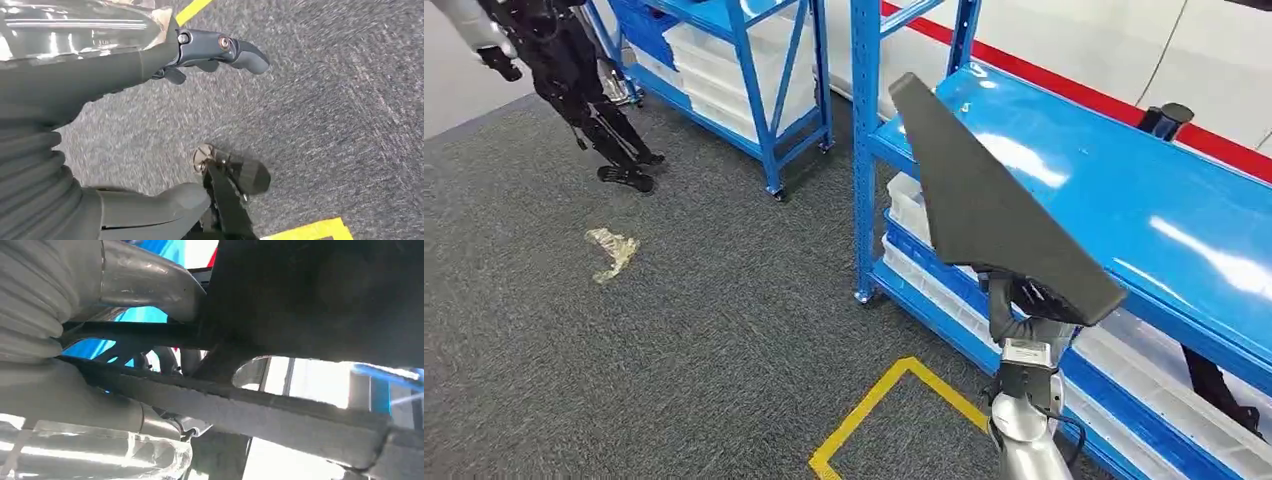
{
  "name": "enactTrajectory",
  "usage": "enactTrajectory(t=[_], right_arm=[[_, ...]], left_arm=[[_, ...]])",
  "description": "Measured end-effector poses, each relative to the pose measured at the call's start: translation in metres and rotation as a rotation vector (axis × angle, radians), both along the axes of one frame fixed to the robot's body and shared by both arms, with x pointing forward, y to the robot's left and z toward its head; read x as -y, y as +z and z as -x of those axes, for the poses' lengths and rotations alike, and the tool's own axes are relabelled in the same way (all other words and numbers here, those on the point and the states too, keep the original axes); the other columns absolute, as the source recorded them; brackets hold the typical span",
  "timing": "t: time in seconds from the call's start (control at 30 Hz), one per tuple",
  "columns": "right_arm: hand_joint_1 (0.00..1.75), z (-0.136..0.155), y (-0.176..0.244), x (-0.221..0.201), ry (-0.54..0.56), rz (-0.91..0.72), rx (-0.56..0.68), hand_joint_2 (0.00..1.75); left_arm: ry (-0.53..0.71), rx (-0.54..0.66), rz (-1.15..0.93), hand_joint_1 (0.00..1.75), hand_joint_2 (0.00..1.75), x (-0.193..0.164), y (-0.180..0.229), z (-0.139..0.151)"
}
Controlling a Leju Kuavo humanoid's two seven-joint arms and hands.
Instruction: Take the parts from the cabinet and place them on the table.
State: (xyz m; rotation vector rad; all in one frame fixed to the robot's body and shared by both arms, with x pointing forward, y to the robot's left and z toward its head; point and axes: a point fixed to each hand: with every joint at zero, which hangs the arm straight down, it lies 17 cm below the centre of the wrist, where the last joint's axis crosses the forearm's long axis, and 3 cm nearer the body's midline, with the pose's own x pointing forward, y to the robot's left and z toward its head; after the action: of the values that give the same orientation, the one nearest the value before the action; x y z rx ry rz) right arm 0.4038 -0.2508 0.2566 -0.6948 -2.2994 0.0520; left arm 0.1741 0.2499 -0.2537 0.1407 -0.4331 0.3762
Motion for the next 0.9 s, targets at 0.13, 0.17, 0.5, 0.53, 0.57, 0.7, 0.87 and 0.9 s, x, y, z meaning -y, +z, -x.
enactTrajectory(t=[0.13,0.17,0.5,0.53,0.57,0.7,0.87,0.9], right_arm=[[1.75,-0.006,0.004,-0.004,0.035,-0.007,0.002,1.75],[1.75,-0.007,0.005,-0.007,0.046,-0.009,0.004,1.75],[1.75,-0.013,0.009,-0.020,0.095,-0.011,-0.003,1.75],[1.75,-0.013,0.008,-0.021,0.097,-0.010,-0.003,1.75],[1.75,-0.014,0.008,-0.022,0.101,-0.011,-0.005,1.75],[1.75,-0.015,0.007,-0.030,0.125,-0.018,-0.005,1.75],[1.75,-0.016,0.006,-0.035,0.136,-0.018,-0.006,1.75],[1.75,-0.016,0.005,-0.035,0.139,-0.020,-0.010,1.75]], left_arm=[[0.019,0.049,0.023,0.00,1.75,0.008,0.007,-0.018],[0.023,0.052,0.023,0.00,1.75,0.008,0.007,-0.018],[0.030,0.072,0.045,0.00,1.75,0.031,0.016,-0.040],[0.032,0.071,0.048,0.00,1.75,0.032,0.017,-0.042],[0.033,0.072,0.046,0.00,1.75,0.031,0.018,-0.045],[0.047,0.067,0.048,0.00,1.75,0.033,0.019,-0.047],[0.052,0.079,0.054,0.00,1.75,0.037,0.023,-0.057],[0.053,0.078,0.057,0.00,1.75,0.039,0.023,-0.056]])
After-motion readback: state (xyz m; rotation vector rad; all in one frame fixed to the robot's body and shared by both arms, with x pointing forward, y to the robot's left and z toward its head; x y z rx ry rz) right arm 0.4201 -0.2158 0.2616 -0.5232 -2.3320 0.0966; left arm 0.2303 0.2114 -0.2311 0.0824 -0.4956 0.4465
